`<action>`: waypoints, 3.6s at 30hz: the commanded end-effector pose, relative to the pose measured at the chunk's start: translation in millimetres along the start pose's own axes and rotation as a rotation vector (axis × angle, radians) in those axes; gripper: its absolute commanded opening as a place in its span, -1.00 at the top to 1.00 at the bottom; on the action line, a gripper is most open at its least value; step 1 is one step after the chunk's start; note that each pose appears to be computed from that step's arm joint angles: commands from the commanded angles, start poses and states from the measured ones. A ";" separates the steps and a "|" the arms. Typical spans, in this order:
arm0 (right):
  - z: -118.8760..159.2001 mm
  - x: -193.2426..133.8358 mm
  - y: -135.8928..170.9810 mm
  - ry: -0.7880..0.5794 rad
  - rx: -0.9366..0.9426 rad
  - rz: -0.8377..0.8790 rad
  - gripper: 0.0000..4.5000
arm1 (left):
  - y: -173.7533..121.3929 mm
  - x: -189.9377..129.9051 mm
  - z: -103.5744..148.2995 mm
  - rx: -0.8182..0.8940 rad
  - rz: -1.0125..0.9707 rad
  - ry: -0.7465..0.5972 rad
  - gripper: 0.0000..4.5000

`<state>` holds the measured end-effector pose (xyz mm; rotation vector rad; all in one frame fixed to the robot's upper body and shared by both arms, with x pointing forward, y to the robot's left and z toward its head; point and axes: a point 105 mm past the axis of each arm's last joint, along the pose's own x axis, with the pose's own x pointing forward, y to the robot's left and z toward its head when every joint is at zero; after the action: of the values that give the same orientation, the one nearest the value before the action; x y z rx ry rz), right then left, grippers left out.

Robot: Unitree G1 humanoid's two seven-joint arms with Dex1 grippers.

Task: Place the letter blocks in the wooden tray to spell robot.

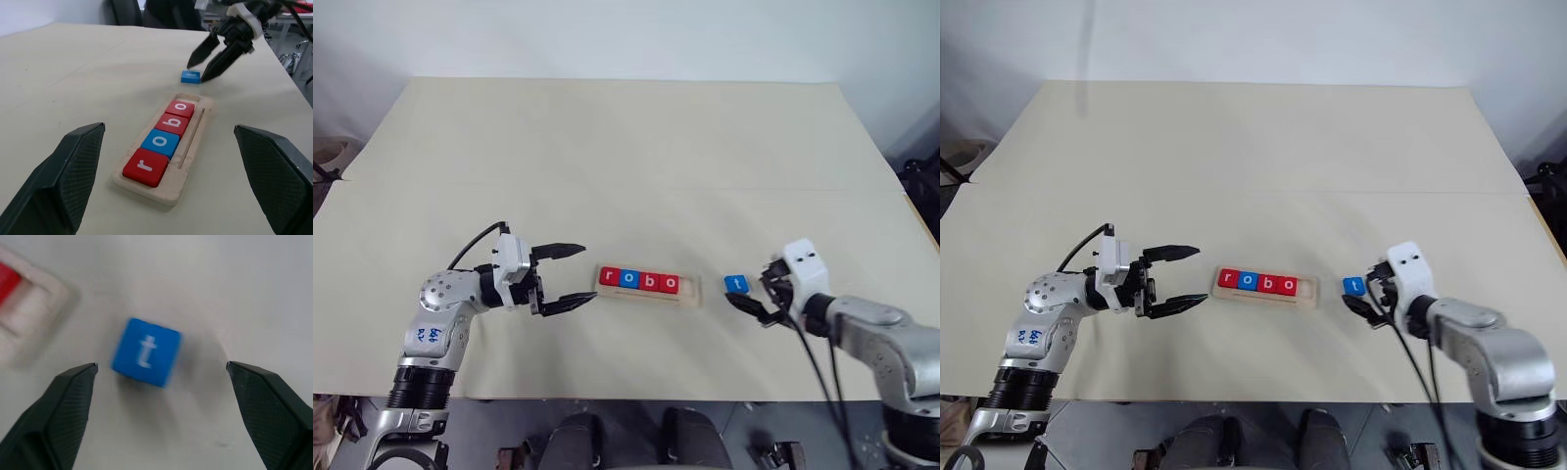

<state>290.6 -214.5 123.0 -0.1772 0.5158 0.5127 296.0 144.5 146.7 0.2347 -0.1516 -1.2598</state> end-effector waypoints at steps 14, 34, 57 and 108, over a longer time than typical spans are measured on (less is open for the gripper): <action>13.8 8.6 -27.4 -0.024 -0.649 0.557 -0.98 | -15.9 -2.9 10.8 0.046 -0.074 -0.009 -1.00; 17.3 34.2 -16.9 -0.048 -0.648 0.631 0.35 | -14.5 -2.2 12.2 0.054 -0.035 -0.017 -1.00; 45.2 48.1 47.7 -0.081 -0.587 0.611 0.35 | -13.4 -2.7 11.0 0.049 -0.027 -0.009 -1.00; 43.5 22.0 26.3 -0.135 -0.536 0.547 0.99 | -10.4 -8.0 9.2 0.049 -0.001 0.005 -1.00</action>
<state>312.7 -161.0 122.1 -0.5000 0.3705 1.2218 284.5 144.7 145.0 0.2491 -0.1491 -1.2630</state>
